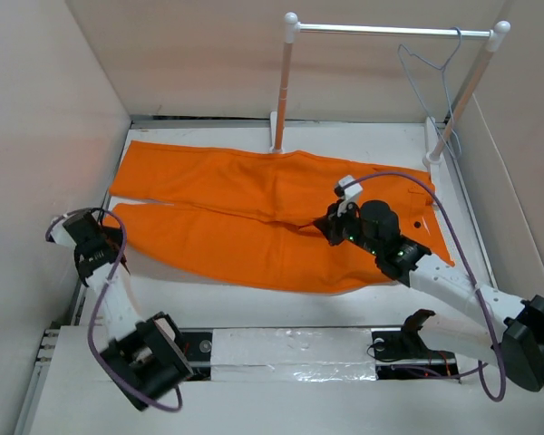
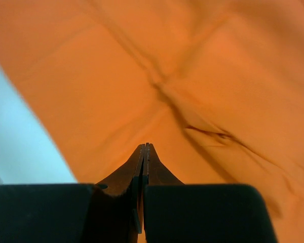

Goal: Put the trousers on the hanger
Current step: Fold the trousers at the center of the board.

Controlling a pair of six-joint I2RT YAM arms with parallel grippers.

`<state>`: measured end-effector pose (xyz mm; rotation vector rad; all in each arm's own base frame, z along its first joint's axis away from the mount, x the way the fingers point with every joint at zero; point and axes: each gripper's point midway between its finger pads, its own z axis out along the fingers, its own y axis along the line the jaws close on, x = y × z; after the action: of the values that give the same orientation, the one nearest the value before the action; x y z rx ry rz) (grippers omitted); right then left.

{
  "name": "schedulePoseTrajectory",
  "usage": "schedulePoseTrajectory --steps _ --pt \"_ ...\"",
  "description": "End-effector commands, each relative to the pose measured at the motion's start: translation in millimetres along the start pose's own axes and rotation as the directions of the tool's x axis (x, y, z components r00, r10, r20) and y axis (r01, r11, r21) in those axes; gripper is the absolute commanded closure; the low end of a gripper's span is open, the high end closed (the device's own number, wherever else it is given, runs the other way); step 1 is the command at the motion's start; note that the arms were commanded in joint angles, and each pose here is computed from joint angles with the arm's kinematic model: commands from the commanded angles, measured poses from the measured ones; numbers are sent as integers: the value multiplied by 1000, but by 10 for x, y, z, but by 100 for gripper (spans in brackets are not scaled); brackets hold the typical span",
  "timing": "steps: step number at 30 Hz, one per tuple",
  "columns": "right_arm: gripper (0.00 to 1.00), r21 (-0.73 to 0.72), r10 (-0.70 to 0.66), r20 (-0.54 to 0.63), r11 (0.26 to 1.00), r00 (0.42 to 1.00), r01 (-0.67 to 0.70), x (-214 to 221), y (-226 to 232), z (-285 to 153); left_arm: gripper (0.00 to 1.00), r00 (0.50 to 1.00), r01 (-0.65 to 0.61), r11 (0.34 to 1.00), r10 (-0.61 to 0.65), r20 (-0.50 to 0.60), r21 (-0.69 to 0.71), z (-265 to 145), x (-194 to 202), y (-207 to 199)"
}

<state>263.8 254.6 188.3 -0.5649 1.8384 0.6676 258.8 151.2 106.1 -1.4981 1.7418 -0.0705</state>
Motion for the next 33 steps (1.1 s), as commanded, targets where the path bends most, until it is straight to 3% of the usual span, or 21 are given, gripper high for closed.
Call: schedulePoseTrajectory --steps 1,3,7,11,14,15,18,19,20,26,28,33 --pt "100 129 94 46 987 994 -99 -15 -388 -137 100 994 -67 968 44 97 243 -526 -298 -563" --pt "100 175 157 70 970 985 -168 13 -609 -230 100 985 -101 930 43 167 353 -886 -390 -770" --pt "100 330 269 94 900 958 -285 268 -1069 -509 100 982 -130 849 40 182 513 -1276 -262 -1023" --pt "100 505 396 126 764 909 -403 703 -1509 -876 100 972 -174 779 37 234 602 -1593 -226 -1076" --pt "98 574 473 224 642 852 -508 860 -1777 -1178 100 963 -214 722 43 265 658 -1832 -207 -1151" --pt "83 607 476 278 586 835 -536 872 -1919 -1341 100 957 -233 698 43 285 677 -1931 -211 -1172" --pt "51 688 479 331 467 813 -556 961 -2095 -1651 100 954 -262 659 66 292 705 -2050 -184 -1231" --pt "35 718 454 368 415 811 -558 950 -2174 -1781 100 953 -269 648 75 292 713 -2067 -174 -1252" --pt "32 778 440 407 292 800 -556 1051 -2308 -2033 100 954 -278 636 91 287 720 -2090 -156 -1286" --pt "36 789 454 547 1 703 -614 1315 -2565 -2473 100 928 -346 667 142 344 660 -2064 -210 -1329" --pt "37 790 458 575 -98 678 -605 1451 -2643 -2630 100 915 -360 705 140 378 611 -2019 -285 -1280" --pt "41 789 504 592 -205 629 -579 1678 -2745 -2717 100 903 -369 725 131 410 581 -2120 -378 -1291"
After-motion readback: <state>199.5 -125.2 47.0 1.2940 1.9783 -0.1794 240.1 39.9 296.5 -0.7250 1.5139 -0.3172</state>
